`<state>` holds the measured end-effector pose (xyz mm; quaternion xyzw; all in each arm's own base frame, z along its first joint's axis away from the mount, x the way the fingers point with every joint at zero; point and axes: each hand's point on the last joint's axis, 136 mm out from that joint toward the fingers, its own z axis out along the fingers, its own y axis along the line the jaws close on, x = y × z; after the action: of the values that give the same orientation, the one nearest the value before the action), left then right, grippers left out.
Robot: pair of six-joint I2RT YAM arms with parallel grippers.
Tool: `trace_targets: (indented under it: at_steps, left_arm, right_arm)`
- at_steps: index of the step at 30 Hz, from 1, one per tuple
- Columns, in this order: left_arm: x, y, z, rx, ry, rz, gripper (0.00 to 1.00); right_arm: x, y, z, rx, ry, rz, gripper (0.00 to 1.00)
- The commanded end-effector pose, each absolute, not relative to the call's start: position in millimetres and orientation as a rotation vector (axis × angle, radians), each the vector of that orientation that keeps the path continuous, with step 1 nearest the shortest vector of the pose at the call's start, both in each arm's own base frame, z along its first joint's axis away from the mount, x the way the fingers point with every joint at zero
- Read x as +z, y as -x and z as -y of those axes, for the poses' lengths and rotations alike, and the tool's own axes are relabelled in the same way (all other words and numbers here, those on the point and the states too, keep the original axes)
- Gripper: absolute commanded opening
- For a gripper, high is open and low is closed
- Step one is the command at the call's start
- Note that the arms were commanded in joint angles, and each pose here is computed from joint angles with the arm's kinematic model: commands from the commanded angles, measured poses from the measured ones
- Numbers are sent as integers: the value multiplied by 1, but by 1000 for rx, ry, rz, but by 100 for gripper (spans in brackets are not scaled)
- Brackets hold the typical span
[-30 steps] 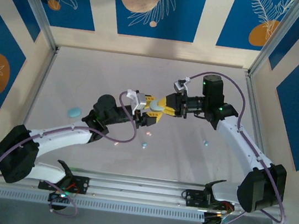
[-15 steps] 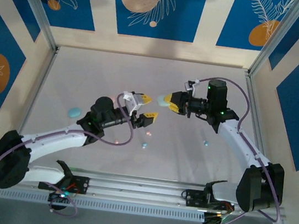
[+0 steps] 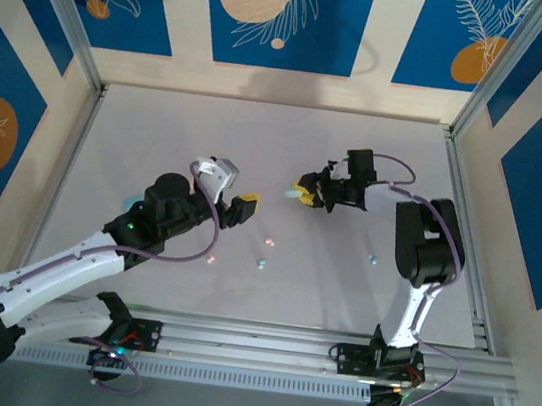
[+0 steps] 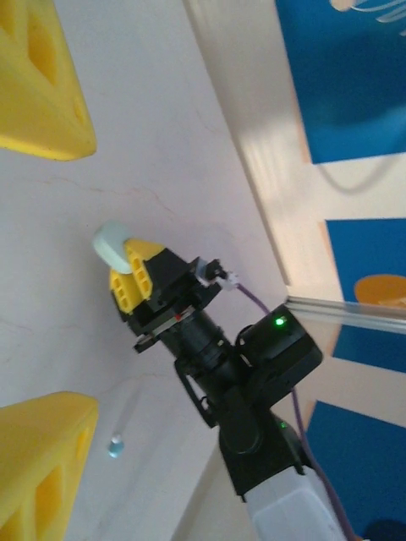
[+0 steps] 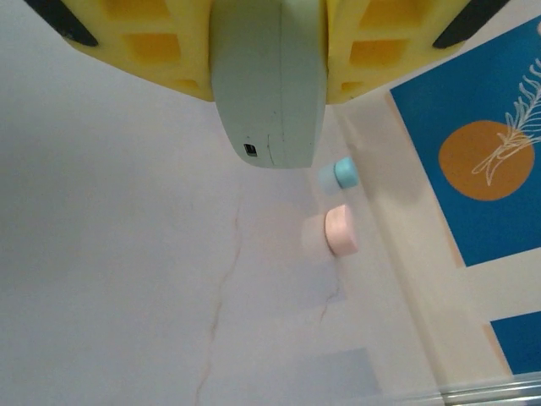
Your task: Insert wireless bluetooth earbuds into charging case
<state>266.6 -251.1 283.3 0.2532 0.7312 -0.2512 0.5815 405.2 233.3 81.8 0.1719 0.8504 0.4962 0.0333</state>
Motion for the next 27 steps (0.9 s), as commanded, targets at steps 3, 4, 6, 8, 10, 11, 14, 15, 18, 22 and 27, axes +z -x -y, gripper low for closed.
trace_targets:
  at_steps: [3,4,6,8,10,11,14,15,18,22,27]
  left_arm:
    - [266,-274,227,-480,-507,-1865,71]
    - [262,-276,223,-457,-493,-1894,70]
    - [253,-280,217,-428,-476,-1952,70]
    - [244,-283,212,-420,-458,-2005,70]
    - [238,-285,210,-430,-454,-2040,70]
    - [236,-286,208,-433,-451,-2052,70]
    - [229,-290,203,-434,-443,-2083,71]
    - [227,-292,200,-432,-440,-2091,71]
    - [222,-296,191,-423,-433,-2125,71]
    - [215,-304,177,-418,-431,-2167,72]
    - [208,-314,166,-400,-454,-2208,71]
  right_arm:
    - [74,-429,-248,1493,-435,-2624,18]
    - [69,-432,-249,1483,-440,-2637,19]
    - [61,-438,-248,1455,-442,-2655,20]
    - [54,-441,-247,1435,-450,-2677,21]
    - [50,-443,-245,1412,-444,-2701,21]
    - [46,-443,-244,1391,-442,-2721,22]
    - [38,-442,-240,1327,-423,-2768,24]
    - [35,-441,-239,1311,-415,-2781,25]
    - [29,-439,-231,1259,-411,-2808,30]
    - [28,-438,-221,1204,-406,-2817,38]
    - [32,-439,-210,1133,-392,-2826,47]
